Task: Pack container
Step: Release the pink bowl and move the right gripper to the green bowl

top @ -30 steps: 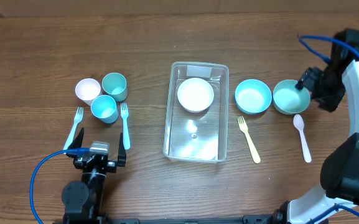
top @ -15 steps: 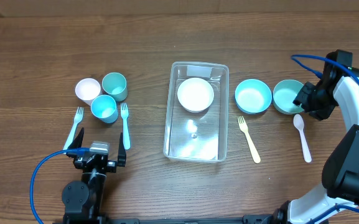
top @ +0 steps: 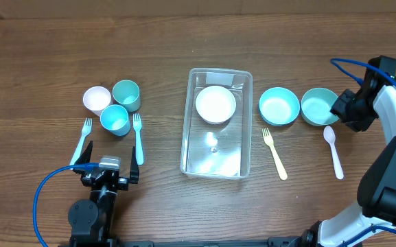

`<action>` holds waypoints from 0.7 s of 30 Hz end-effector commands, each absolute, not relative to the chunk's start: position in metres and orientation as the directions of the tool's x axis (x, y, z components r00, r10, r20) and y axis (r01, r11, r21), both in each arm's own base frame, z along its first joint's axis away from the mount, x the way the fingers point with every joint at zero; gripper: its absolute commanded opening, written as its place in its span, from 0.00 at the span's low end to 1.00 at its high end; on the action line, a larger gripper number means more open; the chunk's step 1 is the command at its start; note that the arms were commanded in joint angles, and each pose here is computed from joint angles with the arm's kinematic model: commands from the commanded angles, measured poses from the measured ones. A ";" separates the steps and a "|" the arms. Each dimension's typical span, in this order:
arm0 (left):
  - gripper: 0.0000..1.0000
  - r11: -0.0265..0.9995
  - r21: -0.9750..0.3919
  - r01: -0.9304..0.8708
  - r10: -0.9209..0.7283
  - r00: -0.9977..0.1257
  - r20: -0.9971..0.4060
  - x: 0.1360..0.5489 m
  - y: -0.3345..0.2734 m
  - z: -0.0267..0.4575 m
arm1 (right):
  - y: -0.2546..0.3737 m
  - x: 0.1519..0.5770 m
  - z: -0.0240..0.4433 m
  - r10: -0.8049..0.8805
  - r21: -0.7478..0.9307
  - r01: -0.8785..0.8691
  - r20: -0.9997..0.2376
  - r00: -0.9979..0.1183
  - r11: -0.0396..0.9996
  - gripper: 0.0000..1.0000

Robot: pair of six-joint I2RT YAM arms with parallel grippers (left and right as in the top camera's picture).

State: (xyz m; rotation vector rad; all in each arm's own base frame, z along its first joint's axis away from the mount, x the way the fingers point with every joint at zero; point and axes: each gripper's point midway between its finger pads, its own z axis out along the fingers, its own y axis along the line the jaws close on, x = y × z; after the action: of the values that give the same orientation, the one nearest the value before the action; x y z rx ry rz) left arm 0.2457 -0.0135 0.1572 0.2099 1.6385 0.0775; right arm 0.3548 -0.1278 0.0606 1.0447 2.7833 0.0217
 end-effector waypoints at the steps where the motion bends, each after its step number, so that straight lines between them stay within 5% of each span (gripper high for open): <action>1: 1.00 0.977 0.187 0.097 0.193 -0.056 -0.980 0.245 -0.015 0.158 | -0.130 0.357 0.054 0.664 0.078 0.661 -0.155 -0.731 0.746 0.42; 11: 1.00 0.977 0.187 0.097 0.193 -0.056 -0.980 0.245 -0.015 0.158 | -0.117 0.353 0.021 0.663 0.138 0.649 -0.150 -0.733 0.748 0.39; 21: 1.00 0.977 0.187 0.097 0.193 -0.056 -0.980 0.245 -0.015 0.158 | -0.117 0.351 0.021 0.663 0.136 0.649 -0.146 -0.734 0.749 0.16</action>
State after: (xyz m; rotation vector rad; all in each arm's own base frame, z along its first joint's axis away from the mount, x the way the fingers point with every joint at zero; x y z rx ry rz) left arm 0.2457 -0.0135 0.1572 0.2099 1.6385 0.0775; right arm 0.3521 -0.1170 0.0230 1.0438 2.7590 0.1047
